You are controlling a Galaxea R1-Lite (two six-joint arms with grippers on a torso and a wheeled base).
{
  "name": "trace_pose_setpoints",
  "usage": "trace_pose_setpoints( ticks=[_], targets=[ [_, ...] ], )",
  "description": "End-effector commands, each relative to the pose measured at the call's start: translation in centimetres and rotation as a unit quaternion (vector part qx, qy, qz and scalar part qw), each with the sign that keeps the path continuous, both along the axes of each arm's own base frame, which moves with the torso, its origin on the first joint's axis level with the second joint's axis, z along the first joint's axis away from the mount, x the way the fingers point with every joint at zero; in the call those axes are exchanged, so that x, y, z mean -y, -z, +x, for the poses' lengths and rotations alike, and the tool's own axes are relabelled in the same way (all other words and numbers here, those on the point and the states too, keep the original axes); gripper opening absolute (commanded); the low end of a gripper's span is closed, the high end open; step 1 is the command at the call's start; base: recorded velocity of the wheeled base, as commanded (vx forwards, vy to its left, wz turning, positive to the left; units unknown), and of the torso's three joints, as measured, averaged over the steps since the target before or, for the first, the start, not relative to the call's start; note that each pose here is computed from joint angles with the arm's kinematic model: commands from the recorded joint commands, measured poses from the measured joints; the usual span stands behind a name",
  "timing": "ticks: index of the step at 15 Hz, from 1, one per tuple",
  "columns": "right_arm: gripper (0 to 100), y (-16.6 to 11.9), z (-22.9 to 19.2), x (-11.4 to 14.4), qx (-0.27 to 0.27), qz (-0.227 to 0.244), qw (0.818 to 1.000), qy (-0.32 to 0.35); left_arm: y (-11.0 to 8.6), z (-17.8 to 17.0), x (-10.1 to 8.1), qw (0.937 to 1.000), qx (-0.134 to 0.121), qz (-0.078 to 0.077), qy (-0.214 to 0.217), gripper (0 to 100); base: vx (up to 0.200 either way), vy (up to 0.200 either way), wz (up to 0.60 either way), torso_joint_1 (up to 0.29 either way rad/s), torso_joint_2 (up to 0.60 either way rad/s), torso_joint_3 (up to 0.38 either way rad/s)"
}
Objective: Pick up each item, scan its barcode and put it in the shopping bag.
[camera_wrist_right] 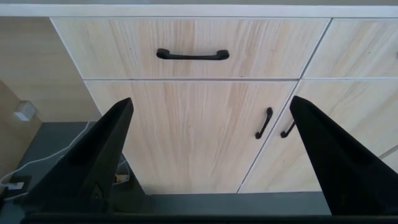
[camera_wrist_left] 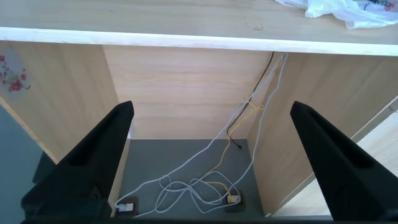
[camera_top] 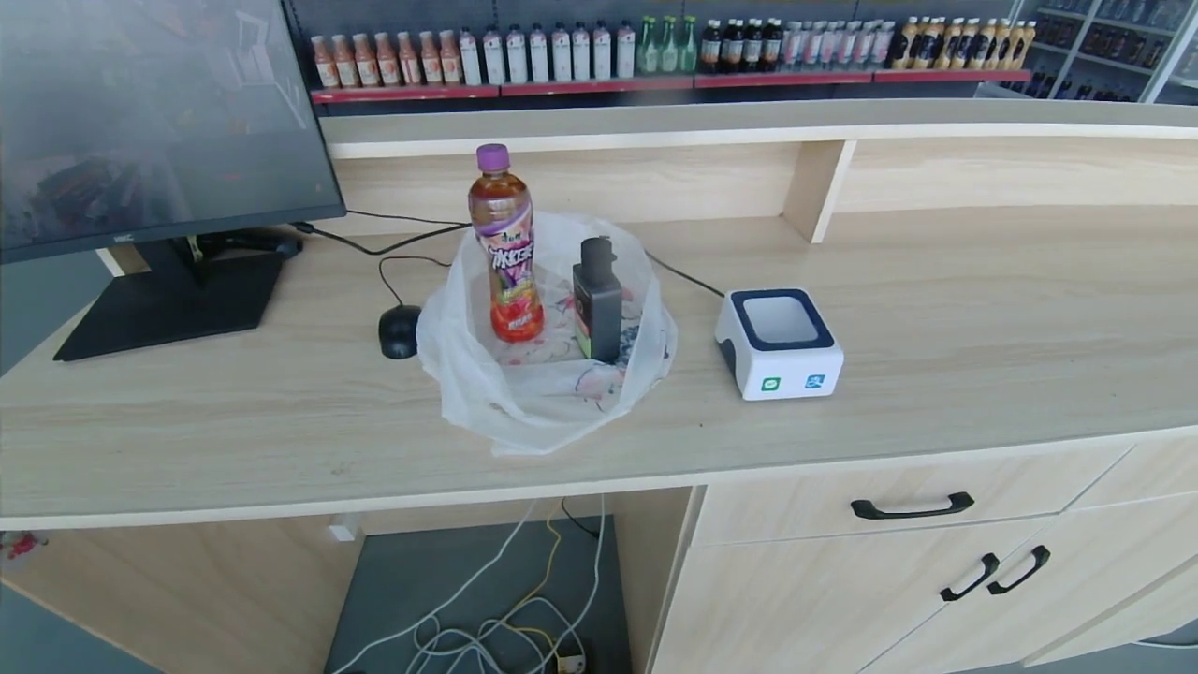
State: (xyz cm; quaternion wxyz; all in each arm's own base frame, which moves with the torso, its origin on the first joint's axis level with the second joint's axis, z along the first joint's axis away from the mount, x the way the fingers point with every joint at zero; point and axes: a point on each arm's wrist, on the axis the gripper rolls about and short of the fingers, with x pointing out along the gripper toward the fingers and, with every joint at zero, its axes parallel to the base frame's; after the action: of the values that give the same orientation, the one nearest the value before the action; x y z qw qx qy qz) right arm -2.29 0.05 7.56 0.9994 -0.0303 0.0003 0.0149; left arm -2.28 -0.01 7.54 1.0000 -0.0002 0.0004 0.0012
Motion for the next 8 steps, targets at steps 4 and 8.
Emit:
trace_pose_setpoints(
  ticks=[4,8],
  targets=[
    [100,0.0,0.01,0.0,-0.001,0.0,1.0,0.0,0.0,0.0,0.0,1.0,0.0,-0.001,0.0,100,0.0,-0.15,0.0,-0.008,0.0,0.002],
    [100,0.0,0.01,0.0,-0.001,0.0,1.0,0.0,0.0,0.0,0.0,1.0,0.0,-0.001,0.0,100,0.0,-0.2,0.0,0.005,0.0,0.001]
  ],
)
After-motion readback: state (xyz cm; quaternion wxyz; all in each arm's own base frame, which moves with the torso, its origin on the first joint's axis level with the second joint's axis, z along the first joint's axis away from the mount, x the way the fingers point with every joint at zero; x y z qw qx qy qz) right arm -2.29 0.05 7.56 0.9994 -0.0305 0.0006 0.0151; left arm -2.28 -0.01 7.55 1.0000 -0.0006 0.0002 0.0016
